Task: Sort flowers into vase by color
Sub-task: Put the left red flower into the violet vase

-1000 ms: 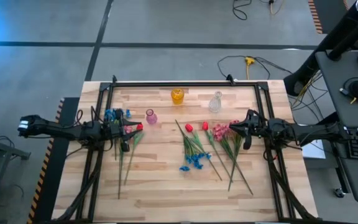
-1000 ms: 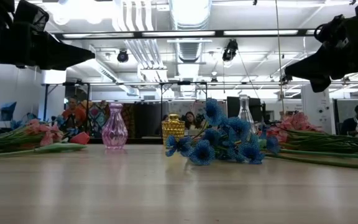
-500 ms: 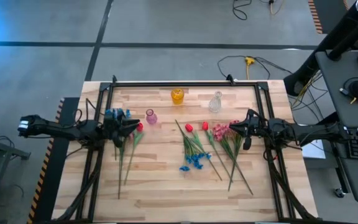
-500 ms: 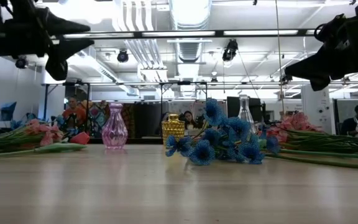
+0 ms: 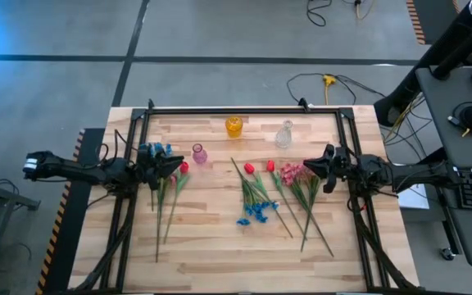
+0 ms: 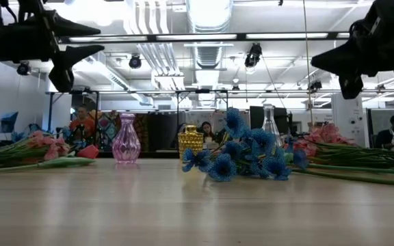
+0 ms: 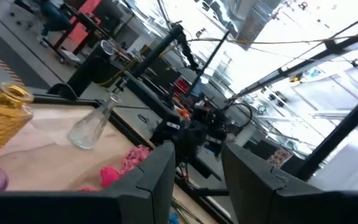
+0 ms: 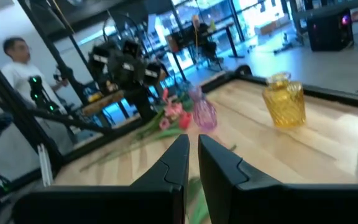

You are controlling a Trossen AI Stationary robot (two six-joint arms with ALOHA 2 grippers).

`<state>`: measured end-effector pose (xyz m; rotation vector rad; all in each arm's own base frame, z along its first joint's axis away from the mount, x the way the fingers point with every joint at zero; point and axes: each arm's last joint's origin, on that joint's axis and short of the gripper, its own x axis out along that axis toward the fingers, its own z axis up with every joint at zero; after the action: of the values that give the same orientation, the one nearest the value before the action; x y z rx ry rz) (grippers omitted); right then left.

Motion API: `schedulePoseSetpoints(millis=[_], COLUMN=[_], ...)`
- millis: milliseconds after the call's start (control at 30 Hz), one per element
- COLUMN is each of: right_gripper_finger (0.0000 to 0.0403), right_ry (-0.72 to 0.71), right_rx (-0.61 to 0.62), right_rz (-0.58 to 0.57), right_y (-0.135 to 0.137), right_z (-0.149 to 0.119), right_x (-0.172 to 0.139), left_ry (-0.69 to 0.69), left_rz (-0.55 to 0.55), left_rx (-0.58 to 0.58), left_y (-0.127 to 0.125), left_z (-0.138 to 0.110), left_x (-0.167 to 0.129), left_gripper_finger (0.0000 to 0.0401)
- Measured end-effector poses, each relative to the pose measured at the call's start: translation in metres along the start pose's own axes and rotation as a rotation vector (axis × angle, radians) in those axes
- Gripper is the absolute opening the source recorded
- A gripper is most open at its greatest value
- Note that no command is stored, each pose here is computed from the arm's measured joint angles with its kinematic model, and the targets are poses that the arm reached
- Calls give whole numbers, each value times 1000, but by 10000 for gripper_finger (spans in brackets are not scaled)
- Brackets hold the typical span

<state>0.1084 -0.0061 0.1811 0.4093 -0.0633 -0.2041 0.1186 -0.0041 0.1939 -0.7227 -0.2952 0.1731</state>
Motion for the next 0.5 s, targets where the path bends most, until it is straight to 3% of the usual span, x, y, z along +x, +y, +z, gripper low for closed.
schedulePoseSetpoints(millis=[133, 233, 500], right_gripper_finger=[28, 28, 28], right_ry=[-25, -23, -20], right_rx=[9, 37, 103], right_rz=[12, 12, 14], right_y=[1, 1, 1], right_z=[2, 2, 2], right_x=[0, 0, 0], left_ry=[95, 184, 555], left_rz=[-94, -57, 446], left_rx=[-35, -15, -37], left_y=[-22, -43, -74], left_z=[6, 14, 33], left_x=[9, 21, 38], left_gripper_finger=[111, 100, 80])
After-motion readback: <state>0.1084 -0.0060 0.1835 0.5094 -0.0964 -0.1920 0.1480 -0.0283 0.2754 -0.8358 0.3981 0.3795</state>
